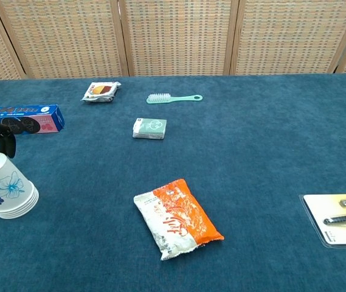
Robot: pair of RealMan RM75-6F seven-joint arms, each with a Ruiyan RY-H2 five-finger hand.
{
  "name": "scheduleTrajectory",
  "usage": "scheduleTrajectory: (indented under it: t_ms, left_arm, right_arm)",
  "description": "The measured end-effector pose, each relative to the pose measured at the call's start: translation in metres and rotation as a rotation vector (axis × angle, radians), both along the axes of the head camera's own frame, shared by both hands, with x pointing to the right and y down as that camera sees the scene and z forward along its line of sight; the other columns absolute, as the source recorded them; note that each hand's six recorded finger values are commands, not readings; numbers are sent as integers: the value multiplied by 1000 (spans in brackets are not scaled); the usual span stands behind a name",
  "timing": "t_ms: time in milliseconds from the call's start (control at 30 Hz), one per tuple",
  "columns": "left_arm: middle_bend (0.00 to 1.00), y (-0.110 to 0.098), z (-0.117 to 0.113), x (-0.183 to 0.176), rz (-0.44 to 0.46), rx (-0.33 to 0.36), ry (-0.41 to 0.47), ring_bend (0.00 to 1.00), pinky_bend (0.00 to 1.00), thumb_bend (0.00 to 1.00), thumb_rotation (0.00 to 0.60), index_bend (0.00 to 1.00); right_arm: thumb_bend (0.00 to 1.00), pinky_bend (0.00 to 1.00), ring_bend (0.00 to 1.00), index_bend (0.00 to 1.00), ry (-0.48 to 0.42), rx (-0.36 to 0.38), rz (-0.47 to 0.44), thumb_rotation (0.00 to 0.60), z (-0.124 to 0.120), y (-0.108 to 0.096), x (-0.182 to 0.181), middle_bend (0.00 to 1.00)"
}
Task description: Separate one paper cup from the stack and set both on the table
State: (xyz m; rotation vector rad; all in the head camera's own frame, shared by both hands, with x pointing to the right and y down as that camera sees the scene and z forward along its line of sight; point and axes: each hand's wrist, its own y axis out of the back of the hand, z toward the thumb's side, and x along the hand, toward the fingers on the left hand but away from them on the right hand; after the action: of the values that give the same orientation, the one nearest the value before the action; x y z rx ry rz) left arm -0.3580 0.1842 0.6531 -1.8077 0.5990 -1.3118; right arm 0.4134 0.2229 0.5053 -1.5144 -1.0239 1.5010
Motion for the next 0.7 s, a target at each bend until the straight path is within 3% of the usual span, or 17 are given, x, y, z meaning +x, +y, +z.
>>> scheduleTrajectory:
  t_ms: [267,400,500,700]
  left_arm:
    - [537,-3,-5,-3,-34,20,26,492,501,68,600,482]
    - [538,-9,-12,-5,-83,29,83,492,501,68,600,486]
    - [542,-15,-18,-6,-153,14,175,493,501,68,600,488]
    - [543,-31,-28,-6,-364,-57,484,493,501,68,600,491]
  right_arm:
    - [0,0,0,0,2,-3,-3,600,1,1,-1,0]
    - [0,0,0,0,5,-7,-4,600,2,1,-1,0]
    - [0,0,0,0,2,-8,-3,600,2,0,-2,0]
    - [0,0,0,30,-13,-13,-20,600,7,-7,-4,0]
